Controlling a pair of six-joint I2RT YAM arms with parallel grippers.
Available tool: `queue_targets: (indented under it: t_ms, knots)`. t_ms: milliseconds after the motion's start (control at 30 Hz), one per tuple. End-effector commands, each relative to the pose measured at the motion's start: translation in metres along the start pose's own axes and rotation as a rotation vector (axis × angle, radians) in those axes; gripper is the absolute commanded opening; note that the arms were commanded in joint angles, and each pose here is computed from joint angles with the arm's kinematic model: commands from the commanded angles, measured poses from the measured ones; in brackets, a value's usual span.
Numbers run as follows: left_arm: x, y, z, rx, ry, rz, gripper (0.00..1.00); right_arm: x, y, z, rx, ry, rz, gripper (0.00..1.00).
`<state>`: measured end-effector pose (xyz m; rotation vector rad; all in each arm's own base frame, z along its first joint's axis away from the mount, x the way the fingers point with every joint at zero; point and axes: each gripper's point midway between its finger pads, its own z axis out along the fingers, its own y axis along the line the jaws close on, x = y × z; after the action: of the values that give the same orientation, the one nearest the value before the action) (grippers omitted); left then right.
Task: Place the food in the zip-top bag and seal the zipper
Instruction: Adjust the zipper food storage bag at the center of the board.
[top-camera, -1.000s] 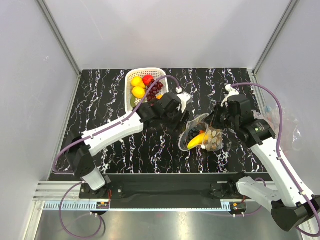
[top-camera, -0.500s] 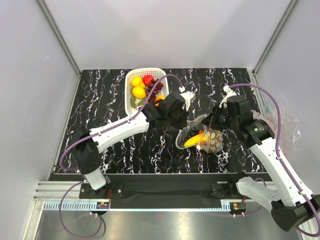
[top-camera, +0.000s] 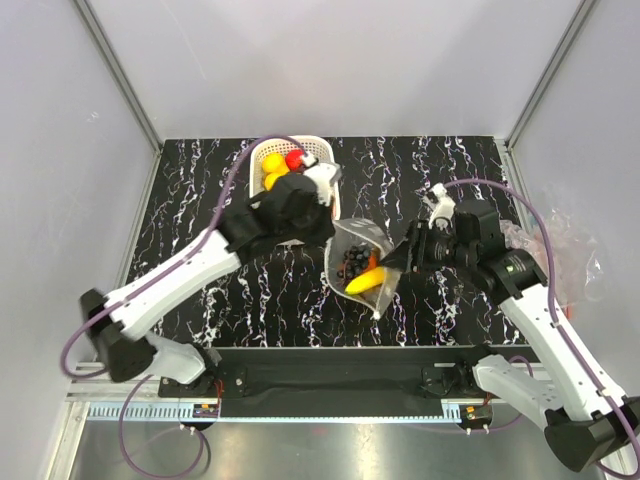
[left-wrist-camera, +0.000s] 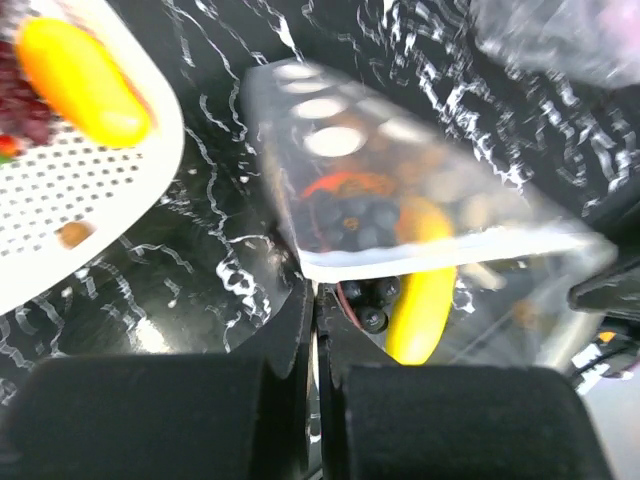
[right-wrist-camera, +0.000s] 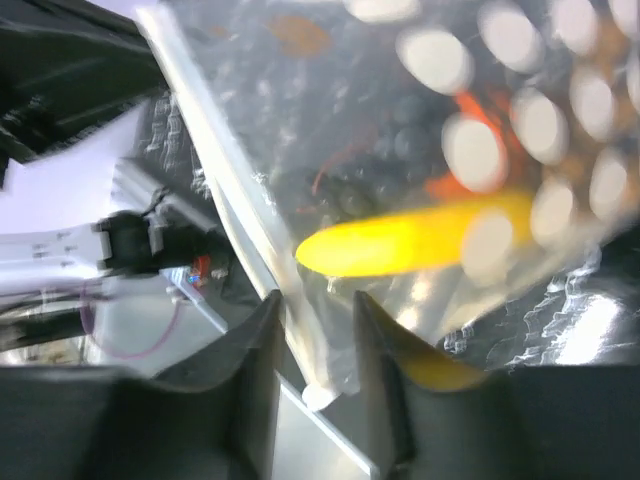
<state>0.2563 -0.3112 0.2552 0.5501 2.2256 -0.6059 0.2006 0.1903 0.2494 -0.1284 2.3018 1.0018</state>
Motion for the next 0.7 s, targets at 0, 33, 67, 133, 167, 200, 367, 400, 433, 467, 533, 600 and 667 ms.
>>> queue_targets:
  t_ms: [0,33,67,133,167,200,367,400,433,467,533,600,667]
  knots:
    - [-0.001,0.016,-0.027,-0.052,-0.058,-0.039,0.0,0.009,0.032,-0.01,-0.192,0.017,-0.045,0.7]
    - [0.0,0.02,-0.029,-0.069,-0.06,-0.043,0.0,0.01,0.032,-0.009,-0.196,0.017,-0.049,0.75]
    - [-0.001,0.022,-0.034,-0.072,-0.071,-0.047,0.0,0.013,0.029,-0.009,-0.193,0.015,-0.057,0.77]
    - [0.003,0.034,-0.033,-0.083,-0.054,-0.071,0.0,0.018,0.027,-0.006,-0.209,0.017,-0.068,0.78]
    - [0.001,0.045,-0.032,-0.099,-0.049,-0.096,0.0,0.019,0.027,-0.005,-0.222,0.017,-0.058,0.78]
    - [0.002,0.048,-0.034,-0.1,-0.034,-0.102,0.0,0.019,0.035,-0.004,-0.278,0.012,-0.074,0.78]
    - [-0.001,0.077,-0.041,-0.168,-0.024,-0.135,0.0,0.04,0.035,0.021,-0.332,0.011,-0.088,0.76]
    - [0.0,0.08,-0.042,-0.172,-0.018,-0.143,0.0,0.038,0.036,0.027,-0.319,-0.009,-0.106,0.75]
    - [0.001,0.083,-0.042,-0.173,-0.014,-0.148,0.0,0.041,0.034,0.041,-0.269,-0.003,-0.119,0.74]
    - [0.001,0.089,-0.043,-0.178,-0.017,-0.16,0.0,0.04,0.032,0.048,-0.246,-0.005,-0.144,0.71]
    - [0.006,0.09,-0.042,-0.16,-0.007,-0.168,0.0,0.031,0.035,0.062,-0.193,-0.034,-0.188,0.68]
    - [0.009,0.093,-0.042,-0.146,-0.004,-0.181,0.0,0.031,0.043,0.07,-0.172,-0.065,-0.262,0.66]
    - [0.011,0.095,-0.042,-0.135,0.001,-0.195,0.0,0.038,0.05,0.075,-0.176,-0.066,-0.323,0.64]
